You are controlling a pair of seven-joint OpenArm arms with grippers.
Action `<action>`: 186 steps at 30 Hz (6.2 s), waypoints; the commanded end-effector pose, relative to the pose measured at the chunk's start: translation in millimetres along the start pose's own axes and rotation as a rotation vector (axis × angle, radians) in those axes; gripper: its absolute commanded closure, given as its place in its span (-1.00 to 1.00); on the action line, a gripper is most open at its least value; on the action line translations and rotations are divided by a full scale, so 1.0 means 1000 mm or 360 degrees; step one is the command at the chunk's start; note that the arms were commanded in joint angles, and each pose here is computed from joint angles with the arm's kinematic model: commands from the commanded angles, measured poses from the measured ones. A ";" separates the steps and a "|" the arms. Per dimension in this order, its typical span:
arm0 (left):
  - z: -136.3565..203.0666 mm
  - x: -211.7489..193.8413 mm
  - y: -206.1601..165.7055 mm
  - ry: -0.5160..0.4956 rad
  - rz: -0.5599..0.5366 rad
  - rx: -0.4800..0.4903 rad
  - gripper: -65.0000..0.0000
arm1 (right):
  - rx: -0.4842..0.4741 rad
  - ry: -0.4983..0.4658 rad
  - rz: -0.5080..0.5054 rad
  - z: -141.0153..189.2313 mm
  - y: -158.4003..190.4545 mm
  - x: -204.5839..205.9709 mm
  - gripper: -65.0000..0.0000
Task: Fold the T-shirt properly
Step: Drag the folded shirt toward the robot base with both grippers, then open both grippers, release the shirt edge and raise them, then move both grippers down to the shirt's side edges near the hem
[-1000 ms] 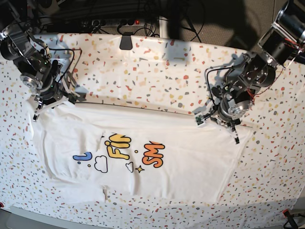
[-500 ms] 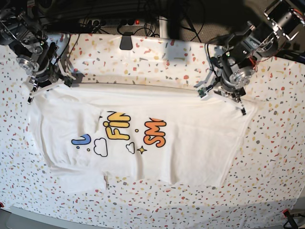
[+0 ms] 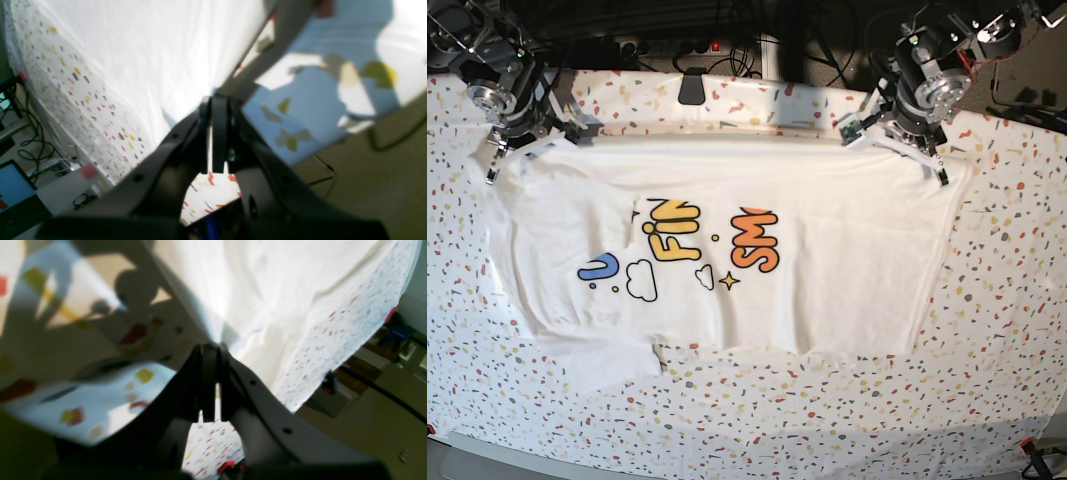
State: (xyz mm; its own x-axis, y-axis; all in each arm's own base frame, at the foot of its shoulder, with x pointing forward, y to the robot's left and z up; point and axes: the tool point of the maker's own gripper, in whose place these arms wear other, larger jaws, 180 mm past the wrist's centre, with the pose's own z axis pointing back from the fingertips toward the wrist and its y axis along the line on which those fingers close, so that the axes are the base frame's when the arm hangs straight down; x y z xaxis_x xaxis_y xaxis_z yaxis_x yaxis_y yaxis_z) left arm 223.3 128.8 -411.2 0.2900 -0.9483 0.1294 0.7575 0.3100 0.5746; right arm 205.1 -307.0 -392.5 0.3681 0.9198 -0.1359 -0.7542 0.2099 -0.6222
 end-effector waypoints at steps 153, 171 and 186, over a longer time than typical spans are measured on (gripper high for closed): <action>0.177 0.122 0.214 -0.1088 0.0291 0.1215 0.43 | -0.0646 -0.0668 -0.0525 0.087 -0.147 0.127 0.24; 0.038 0.101 0.362 -0.0806 0.0852 0.0996 0.43 | -0.0680 -0.0678 -0.0963 0.040 -0.227 0.173 0.24; -0.056 0.042 0.410 -0.0753 0.1510 0.0114 0.43 | -0.0569 -0.0810 -0.1091 0.051 -0.217 0.218 0.24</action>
State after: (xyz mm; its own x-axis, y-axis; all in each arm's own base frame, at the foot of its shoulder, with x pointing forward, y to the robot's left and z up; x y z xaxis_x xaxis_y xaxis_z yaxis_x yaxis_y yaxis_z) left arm 566.2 220.9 -249.5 0.5407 -0.2638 0.7988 0.3046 0.9465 0.1064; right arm 412.0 -132.2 -268.9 0.3643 0.6862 0.6296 -0.2627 0.7243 -0.6374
